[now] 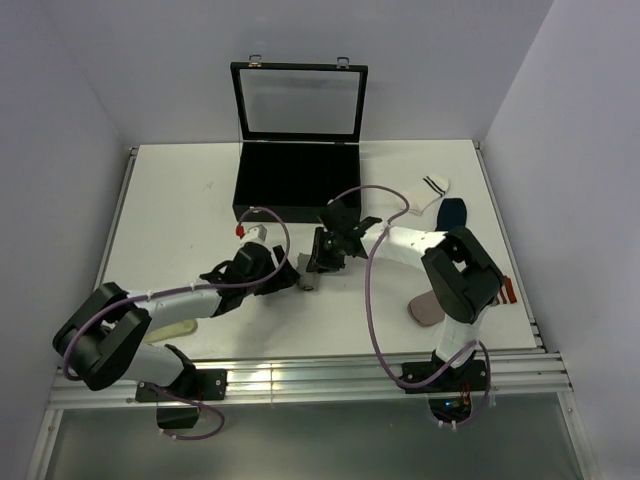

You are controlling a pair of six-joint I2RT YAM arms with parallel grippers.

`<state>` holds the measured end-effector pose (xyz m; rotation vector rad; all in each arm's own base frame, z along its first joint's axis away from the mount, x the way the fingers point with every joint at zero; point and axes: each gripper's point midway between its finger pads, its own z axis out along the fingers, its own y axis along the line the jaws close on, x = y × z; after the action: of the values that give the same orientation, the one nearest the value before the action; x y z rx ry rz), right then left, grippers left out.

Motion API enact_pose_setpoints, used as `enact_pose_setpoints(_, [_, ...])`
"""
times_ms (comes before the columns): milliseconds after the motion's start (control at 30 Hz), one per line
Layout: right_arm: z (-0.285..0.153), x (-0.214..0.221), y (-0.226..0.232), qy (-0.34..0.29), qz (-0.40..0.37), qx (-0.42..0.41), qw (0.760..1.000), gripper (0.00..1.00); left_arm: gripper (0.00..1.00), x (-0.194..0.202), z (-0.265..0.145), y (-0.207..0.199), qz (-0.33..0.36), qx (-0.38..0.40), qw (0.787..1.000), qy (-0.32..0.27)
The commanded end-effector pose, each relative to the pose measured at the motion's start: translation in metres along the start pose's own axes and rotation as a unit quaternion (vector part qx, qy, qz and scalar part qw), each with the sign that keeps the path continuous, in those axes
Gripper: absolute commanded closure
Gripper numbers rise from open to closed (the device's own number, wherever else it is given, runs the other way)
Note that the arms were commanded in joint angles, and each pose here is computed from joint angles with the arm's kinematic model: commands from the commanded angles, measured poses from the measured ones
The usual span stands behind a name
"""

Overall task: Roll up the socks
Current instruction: Roll the sock at the center of the board.

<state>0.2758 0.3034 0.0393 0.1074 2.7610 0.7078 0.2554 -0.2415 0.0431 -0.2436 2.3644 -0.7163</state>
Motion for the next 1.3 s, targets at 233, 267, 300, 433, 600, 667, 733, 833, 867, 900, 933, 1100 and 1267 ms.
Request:
enact_pose_setpoints(233, [-0.002,0.009,-0.024,0.040,-0.035,0.130,0.990,1.00,0.33,0.006,-0.002,-0.058,0.123,-0.008,0.991,-0.043])
enact_pose_setpoints(267, [-0.002,0.011,-0.025,0.045,-0.037,0.135,0.989,1.00,0.33,0.007,0.000,-0.061,0.127,-0.008,0.991,-0.043])
enact_pose_setpoints(300, [0.000,0.013,-0.024,0.050,-0.037,0.137,0.989,1.00,0.33,0.007,0.001,-0.068,0.131,-0.005,0.990,-0.046])
enact_pose_setpoints(433, [0.003,0.017,-0.025,0.061,-0.036,0.144,0.987,0.99,0.33,0.007,0.009,-0.070,0.148,-0.028,0.987,-0.057])
enact_pose_setpoints(600, [0.003,0.017,-0.024,0.065,-0.036,0.154,0.985,0.96,0.33,0.003,0.019,-0.060,0.151,-0.069,0.983,-0.072])
enact_pose_setpoints(667, [0.003,0.018,-0.024,0.067,-0.035,0.155,0.985,0.94,0.34,0.005,0.023,-0.054,0.153,-0.081,0.982,-0.075])
enact_pose_setpoints(733, [0.003,0.018,-0.023,0.069,-0.033,0.156,0.985,0.94,0.36,0.007,0.027,-0.051,0.154,-0.089,0.981,-0.074])
enact_pose_setpoints(833, [0.004,0.020,-0.020,0.072,-0.032,0.150,0.985,0.93,0.40,0.011,0.031,-0.044,0.152,-0.099,0.981,-0.073])
enact_pose_setpoints(867, [0.004,0.020,-0.019,0.073,-0.031,0.146,0.986,0.92,0.43,0.012,0.031,-0.043,0.151,-0.099,0.981,-0.072])
enact_pose_setpoints(900, [0.003,0.021,-0.018,0.074,-0.030,0.142,0.987,0.92,0.48,0.015,0.030,-0.039,0.148,-0.102,0.981,-0.071])
enact_pose_setpoints(933, [0.003,0.022,-0.016,0.075,-0.029,0.136,0.987,0.91,0.51,0.016,0.030,-0.038,0.142,-0.101,0.982,-0.071])
enact_pose_setpoints(1100, [0.001,0.024,-0.004,0.071,-0.022,0.087,0.993,0.85,0.71,0.026,0.025,-0.021,0.128,-0.101,0.985,-0.061])
enact_pose_setpoints(1267, [-0.004,0.017,0.007,0.049,-0.016,0.039,0.998,0.74,0.77,0.037,0.023,-0.017,0.106,-0.073,0.991,-0.033])
